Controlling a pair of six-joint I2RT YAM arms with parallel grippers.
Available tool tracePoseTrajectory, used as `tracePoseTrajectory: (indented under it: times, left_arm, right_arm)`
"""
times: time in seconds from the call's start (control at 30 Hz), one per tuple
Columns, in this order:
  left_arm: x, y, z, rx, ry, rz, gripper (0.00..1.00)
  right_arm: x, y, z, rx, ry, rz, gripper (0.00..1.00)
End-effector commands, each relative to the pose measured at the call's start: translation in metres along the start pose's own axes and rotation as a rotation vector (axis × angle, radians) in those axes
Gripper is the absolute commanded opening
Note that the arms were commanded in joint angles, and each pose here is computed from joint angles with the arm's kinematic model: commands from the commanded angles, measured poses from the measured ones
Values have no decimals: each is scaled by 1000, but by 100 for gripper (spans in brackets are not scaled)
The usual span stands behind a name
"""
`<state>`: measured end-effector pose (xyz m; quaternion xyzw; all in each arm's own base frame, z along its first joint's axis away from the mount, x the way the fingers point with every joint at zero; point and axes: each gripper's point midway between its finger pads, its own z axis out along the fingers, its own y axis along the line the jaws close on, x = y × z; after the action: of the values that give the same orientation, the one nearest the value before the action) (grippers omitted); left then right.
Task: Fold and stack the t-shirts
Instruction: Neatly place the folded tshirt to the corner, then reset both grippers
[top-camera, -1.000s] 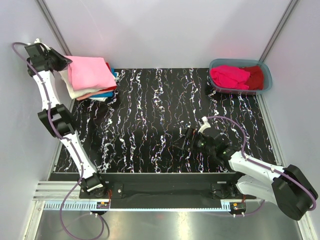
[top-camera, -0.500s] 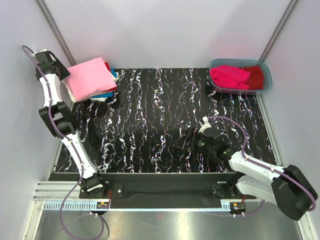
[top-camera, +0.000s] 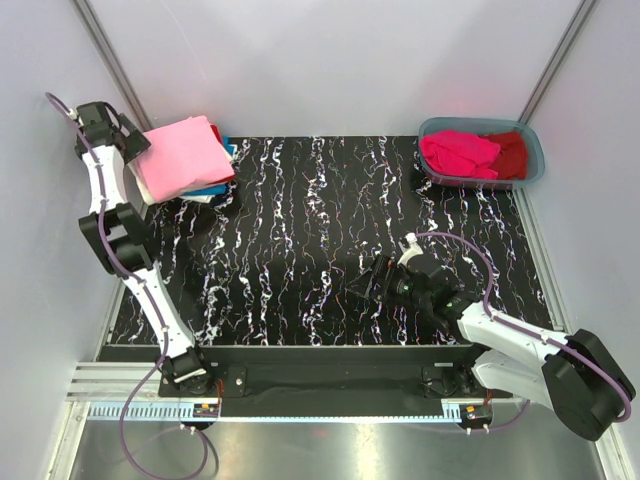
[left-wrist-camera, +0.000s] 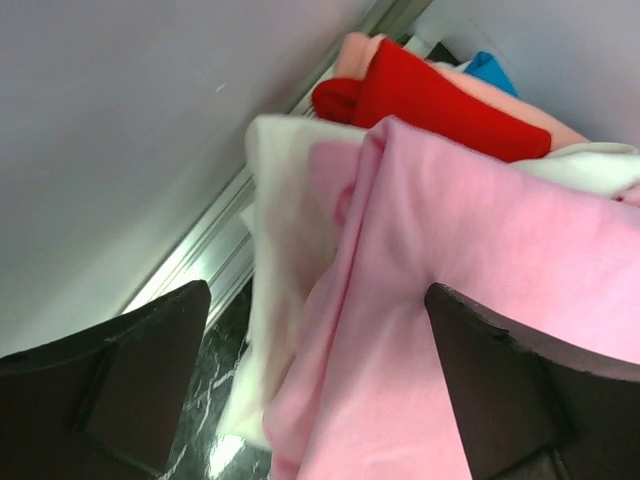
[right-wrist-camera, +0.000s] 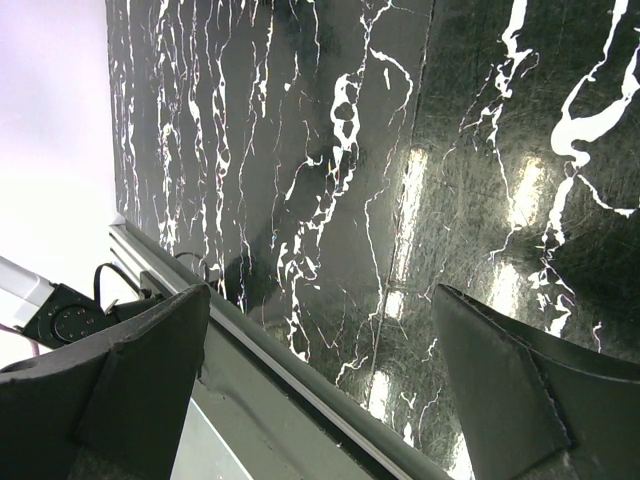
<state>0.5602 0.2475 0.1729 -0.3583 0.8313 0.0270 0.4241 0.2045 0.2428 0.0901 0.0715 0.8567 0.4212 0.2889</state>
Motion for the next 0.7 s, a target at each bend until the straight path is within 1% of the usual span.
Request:
tracePoseTrajectory:
  times: [0.0,0.03,0.07,0.17,0.2,0.23,0.3,0.37,0.4,0.43,0.47,0.5,0.53,0.57,0.6,0.63,0.67]
  left_arm:
    - [-60,53,-63,-205,-176,-123,99]
    - [-61,55,-69,-218,-187,-140,99]
    - [-55,62,-73,-265,-179,-145,99]
    - [-62,74,-100,-332,-223,-179,99]
    - [-54,77,-100,-344,-211,-179,99]
    - [-58,77,-112,-350,-232,-192,99]
    - [-50,82,-122,-363,-228,-200,99]
    - [-42,79,-124,-333,-230,-223,99]
    - [-43,77,-135,-314,-243,-235,99]
    - [-24,77,-131,-316,-207,-240,99]
    - [-22,72,-133,-287,-212,-243,99]
    - [-26,66,-150,-257,-239,-250,99]
    - [-21,62,-154,-239,-237,-253,99]
    - [-5,60,-156,-233,-209,-246,99]
    - [-10,55,-179,-205,-247,-258,99]
    - [-7,52,-188,-184,-259,-266,99]
    - [12,51,-189,-162,-228,-271,99]
  right_arm:
    - [-7,10,0,-49,-25,-5,100]
    - [-6,10,0,-50,-23,-6,100]
    - [-6,10,0,-49,-25,-5,100]
    - [-6,10,0,-52,-20,-7,100]
    - [-6,10,0,-51,-21,-9,100]
    - [-5,9,0,-50,-20,-7,100]
    - [-6,10,-1,-54,-21,-8,100]
    - [-5,10,-1,-54,-20,-8,100]
    - [-5,10,0,-52,-20,-8,100]
    - [-6,11,0,-56,-21,-8,100]
    - [-7,10,-1,-54,-23,-9,100]
    - [-6,10,0,-52,-20,-9,100]
    - [-6,10,0,-53,-19,-9,100]
    - [-6,9,0,-49,-20,-8,100]
    - [-6,9,1,-49,-17,-8,100]
    - [-6,9,1,-48,-19,-7,100]
    - [-6,9,1,-47,-18,-7,100]
